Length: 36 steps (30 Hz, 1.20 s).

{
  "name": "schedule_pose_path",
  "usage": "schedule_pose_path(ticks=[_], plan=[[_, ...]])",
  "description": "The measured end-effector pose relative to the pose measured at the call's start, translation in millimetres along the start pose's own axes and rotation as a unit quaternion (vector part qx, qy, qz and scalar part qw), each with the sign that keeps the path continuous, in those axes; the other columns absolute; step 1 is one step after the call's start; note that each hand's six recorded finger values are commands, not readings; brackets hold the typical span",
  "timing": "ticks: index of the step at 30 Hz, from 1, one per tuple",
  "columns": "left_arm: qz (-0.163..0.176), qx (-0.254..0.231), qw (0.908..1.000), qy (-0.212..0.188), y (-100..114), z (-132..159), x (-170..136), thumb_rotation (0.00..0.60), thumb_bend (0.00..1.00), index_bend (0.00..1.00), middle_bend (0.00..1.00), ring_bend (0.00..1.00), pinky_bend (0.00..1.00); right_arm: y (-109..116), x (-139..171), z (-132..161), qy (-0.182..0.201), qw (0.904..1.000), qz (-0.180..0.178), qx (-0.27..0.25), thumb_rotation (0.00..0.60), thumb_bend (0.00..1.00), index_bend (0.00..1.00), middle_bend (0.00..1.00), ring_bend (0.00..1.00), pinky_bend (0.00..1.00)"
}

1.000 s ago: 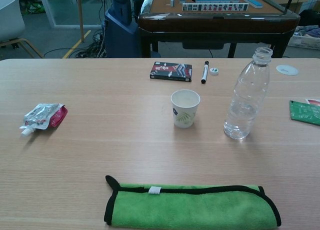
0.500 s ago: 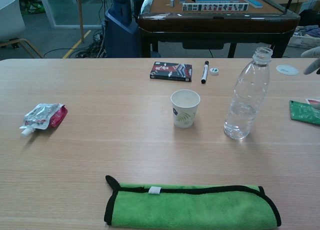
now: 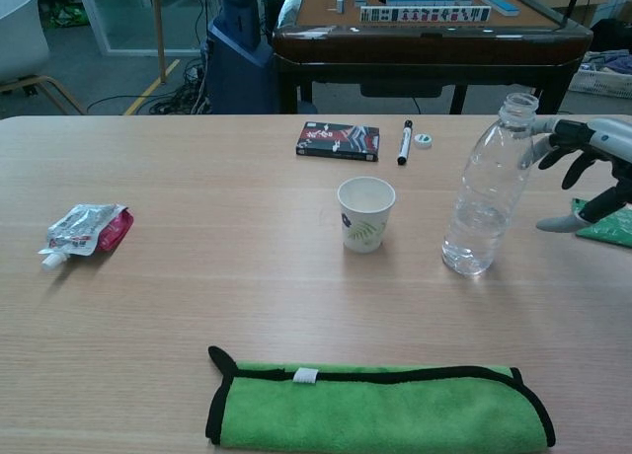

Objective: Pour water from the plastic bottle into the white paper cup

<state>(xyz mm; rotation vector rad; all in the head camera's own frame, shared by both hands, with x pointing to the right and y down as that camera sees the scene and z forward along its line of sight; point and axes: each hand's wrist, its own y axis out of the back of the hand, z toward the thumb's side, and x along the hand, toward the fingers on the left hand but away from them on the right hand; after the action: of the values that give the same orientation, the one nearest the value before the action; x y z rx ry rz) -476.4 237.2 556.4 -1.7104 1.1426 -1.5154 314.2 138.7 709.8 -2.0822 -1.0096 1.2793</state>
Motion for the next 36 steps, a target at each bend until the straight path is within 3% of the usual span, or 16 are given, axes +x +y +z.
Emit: schedule_pose_path(ticks=[11,24,36], plan=[[-0.001,-0.003,1.0000,0.001,1,-1,0,0.600,0.09,0.31,0.27,0.28,0.46,-17,-7,9,0.017,0.9987,0.035,-0.032,0.600,0.00,0.14,0.26,0.22,0.36],[-0.004,-0.003,1.0000,0.003,0,-2,0,0.600,0.09,0.32,0.27,0.29,0.46,-33,-17,16,0.029,0.9958,0.048,-0.072,0.600,0.00,0.14,0.26,0.22,0.36],[-0.003,-0.003,1.0000,0.003,1,-1,0,0.600,0.09,0.32,0.27,0.29,0.46,-40,-22,14,0.030,0.9954,0.051,-0.076,0.600,0.00,0.18,0.27,0.22,0.36]])
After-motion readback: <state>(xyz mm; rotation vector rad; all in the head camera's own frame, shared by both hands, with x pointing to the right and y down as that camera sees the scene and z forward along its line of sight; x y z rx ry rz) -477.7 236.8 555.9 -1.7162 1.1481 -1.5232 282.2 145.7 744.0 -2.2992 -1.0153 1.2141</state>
